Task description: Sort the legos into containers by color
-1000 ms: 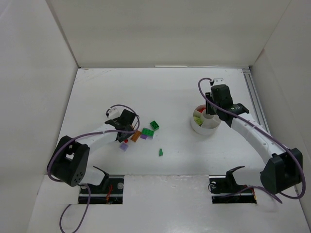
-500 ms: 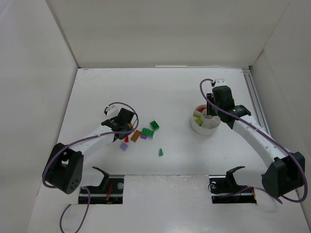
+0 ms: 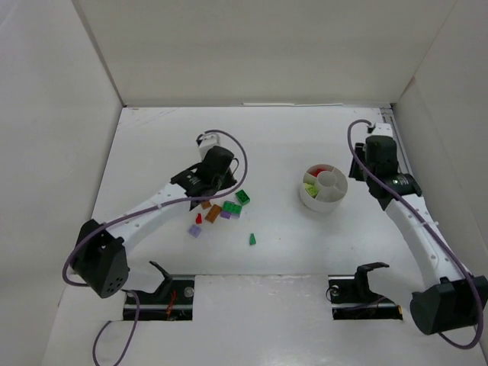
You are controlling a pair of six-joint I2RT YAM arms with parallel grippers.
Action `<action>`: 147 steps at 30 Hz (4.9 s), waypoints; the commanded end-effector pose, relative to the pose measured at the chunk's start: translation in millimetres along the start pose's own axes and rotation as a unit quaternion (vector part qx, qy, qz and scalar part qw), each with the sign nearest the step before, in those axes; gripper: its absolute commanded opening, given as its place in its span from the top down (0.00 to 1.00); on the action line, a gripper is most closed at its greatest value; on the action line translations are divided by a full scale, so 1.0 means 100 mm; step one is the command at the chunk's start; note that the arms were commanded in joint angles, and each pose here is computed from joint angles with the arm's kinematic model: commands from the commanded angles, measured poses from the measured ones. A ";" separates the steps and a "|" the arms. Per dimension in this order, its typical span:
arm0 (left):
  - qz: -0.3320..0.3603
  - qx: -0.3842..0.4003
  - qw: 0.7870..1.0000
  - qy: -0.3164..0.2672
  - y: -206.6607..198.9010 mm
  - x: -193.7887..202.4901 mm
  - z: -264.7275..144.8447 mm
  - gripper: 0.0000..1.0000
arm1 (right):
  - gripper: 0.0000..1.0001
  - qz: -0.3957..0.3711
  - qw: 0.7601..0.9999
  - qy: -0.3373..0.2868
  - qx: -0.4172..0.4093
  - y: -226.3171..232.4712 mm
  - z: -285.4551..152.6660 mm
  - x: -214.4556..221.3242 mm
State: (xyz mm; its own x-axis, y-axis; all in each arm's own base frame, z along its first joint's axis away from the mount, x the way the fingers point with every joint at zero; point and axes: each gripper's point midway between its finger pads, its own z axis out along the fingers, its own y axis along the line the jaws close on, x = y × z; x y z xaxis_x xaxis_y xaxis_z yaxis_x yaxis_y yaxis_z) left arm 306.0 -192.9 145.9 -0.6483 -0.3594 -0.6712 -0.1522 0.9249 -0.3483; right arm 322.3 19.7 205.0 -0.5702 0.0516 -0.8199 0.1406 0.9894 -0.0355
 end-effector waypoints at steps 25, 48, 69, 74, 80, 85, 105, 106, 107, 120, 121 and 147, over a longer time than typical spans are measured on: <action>0.224 0.306 0.924 0.053 -3.23 0.47 0.40 0.88 | 0.21 0.118 0.978 -0.138 0.105 -0.88 -1.07 -0.15; 0.212 0.268 0.939 0.044 -3.09 0.42 0.46 0.58 | 0.17 0.115 0.980 -0.133 0.096 -0.84 -1.02 -0.15; -0.108 0.002 0.993 -0.040 0.39 -0.01 -1.01 0.00 | 0.10 -0.181 0.926 -0.133 -0.302 1.98 -1.15 0.13; -0.180 -0.054 0.982 -0.010 1.00 0.38 -1.23 0.00 | 0.23 -0.192 0.919 -0.090 -0.332 3.11 -1.34 0.46; -0.295 -0.090 0.949 -0.065 1.33 0.18 -1.54 0.00 | 0.34 -0.158 0.924 -0.021 -0.347 4.07 -0.96 0.94; -0.304 -0.067 0.945 -0.101 1.27 -0.10 -1.73 0.00 | 0.44 -0.171 0.908 0.001 -0.382 4.70 -0.87 1.30; -0.268 -0.059 0.953 -0.132 1.35 -0.23 -1.84 0.00 | 0.50 -0.144 0.925 0.018 -0.351 5.11 -0.47 1.69; -0.266 -0.060 0.954 -0.126 1.34 -0.21 -1.82 0.00 | 0.50 -0.148 0.926 0.021 -0.348 5.11 -0.43 1.75; -0.263 -0.065 0.955 -0.125 1.33 -0.20 -1.81 0.00 | 0.50 -0.149 0.927 0.029 -0.343 5.09 -0.40 1.81; -0.258 -0.055 0.956 -0.129 1.29 -0.23 -1.79 0.00 | 0.51 -0.173 0.927 0.075 -0.324 4.81 -0.37 2.17; -0.258 -0.055 0.956 -0.129 1.29 -0.23 -1.79 0.00 | 0.52 -0.176 0.925 0.075 -0.327 4.82 -0.41 2.19; -0.225 -0.043 0.967 -0.107 1.11 -0.17 -1.64 0.00 | 0.86 -0.128 0.931 0.015 -0.342 4.60 -0.66 1.25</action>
State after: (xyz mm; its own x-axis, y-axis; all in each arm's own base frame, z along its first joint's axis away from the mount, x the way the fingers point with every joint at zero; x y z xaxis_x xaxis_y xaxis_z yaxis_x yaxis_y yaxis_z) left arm 173.1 -56.5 225.6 -0.3155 -0.7528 -0.5778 -0.4816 0.6517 -0.5860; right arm 243.6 504.7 97.7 -0.5570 -0.2575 -0.7896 -0.5705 0.8095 0.1386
